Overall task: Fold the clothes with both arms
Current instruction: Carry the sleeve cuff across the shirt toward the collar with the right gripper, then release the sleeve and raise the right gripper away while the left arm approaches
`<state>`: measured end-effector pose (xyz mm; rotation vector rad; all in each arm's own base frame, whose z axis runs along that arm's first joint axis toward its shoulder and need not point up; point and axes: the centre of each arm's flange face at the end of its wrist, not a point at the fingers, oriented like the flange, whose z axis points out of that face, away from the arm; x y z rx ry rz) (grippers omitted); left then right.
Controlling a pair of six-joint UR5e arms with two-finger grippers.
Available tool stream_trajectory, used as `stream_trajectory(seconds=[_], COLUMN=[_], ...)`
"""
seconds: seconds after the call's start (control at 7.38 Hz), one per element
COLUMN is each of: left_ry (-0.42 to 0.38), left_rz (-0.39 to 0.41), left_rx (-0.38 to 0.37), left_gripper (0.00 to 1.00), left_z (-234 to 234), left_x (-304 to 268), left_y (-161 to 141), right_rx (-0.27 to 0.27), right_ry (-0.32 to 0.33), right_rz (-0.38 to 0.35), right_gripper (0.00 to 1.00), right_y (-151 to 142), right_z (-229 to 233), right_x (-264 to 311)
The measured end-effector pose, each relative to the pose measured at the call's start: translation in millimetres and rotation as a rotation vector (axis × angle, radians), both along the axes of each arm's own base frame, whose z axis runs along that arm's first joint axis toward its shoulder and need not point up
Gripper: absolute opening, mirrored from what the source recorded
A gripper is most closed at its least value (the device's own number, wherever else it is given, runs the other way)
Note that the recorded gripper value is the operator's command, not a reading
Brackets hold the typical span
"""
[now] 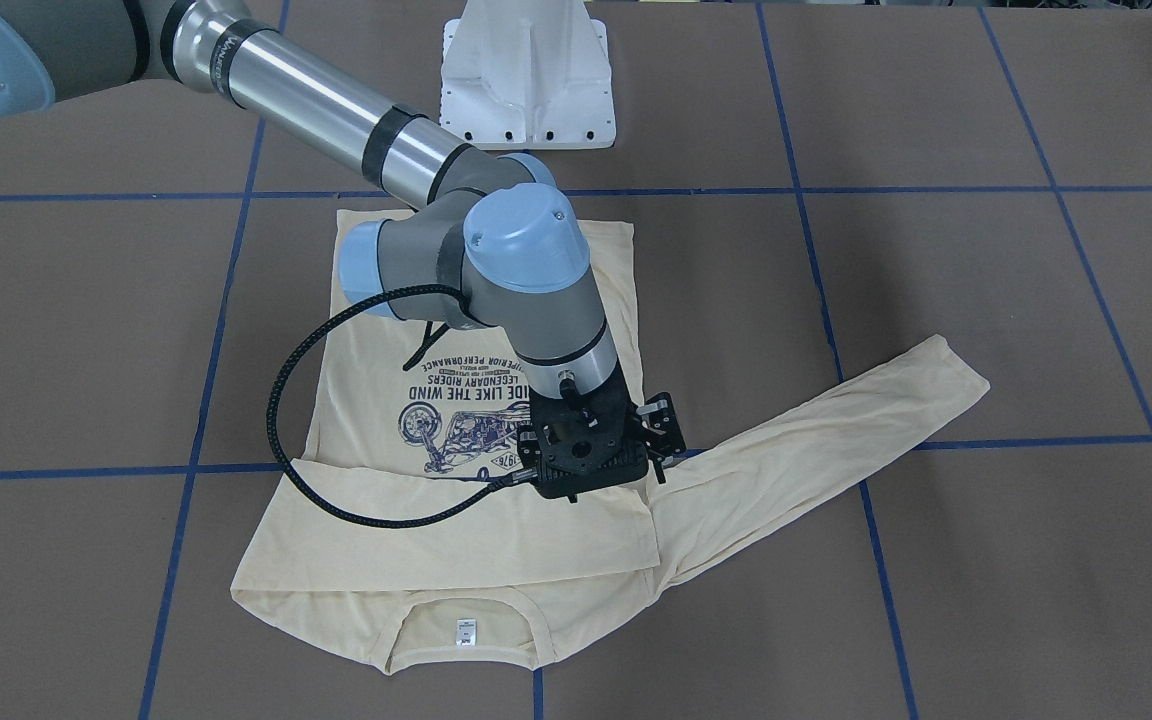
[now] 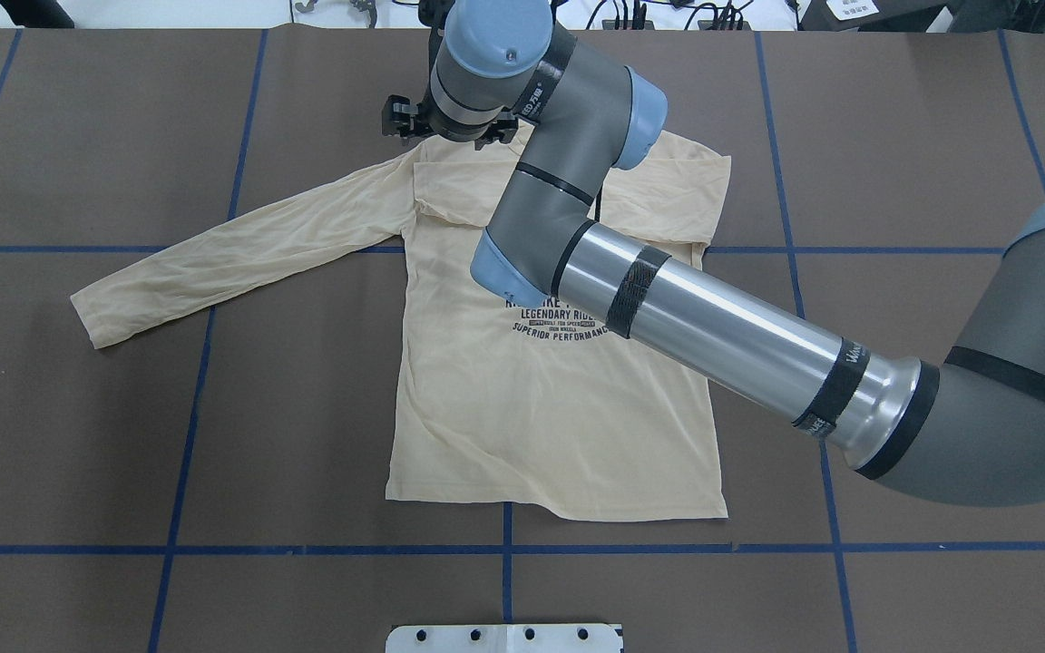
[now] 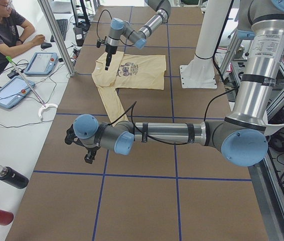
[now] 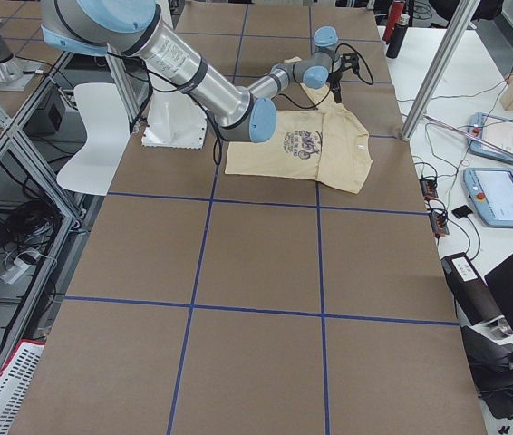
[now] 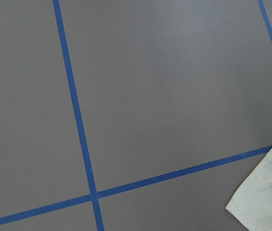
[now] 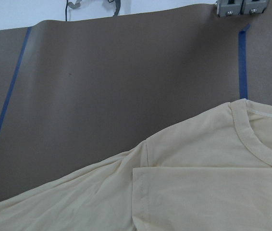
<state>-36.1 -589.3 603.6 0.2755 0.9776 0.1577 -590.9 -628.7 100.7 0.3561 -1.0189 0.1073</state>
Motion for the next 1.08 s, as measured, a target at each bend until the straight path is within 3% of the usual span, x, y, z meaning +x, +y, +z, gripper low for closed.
stream_trajectory(seconds=[0.41, 0.68, 1.08], left_ry=[-0.068, -0.085, -0.04], left_rz=[-0.063, -0.158, -0.283], left_rx=[0.066, 0.033, -0.073], left_gripper=[1.0, 1.0, 1.0], left_z=[-15.6, -36.2, -77.0], left_x=[50.7, 127.6, 228.1], left_y=[-9.1, -7.3, 50.5], right_rx=[-0.105, -0.179, -0.187], right_ry=[0.103, 0.171, 0.322], right_rz=[0.001, -0.036, -0.198], right_gripper=[1.0, 1.0, 1.0], right_y=[17.8, 20.0, 34.2], right_z=[17.4, 77.8, 158.8], right_x=[34.4, 84.7, 189.2])
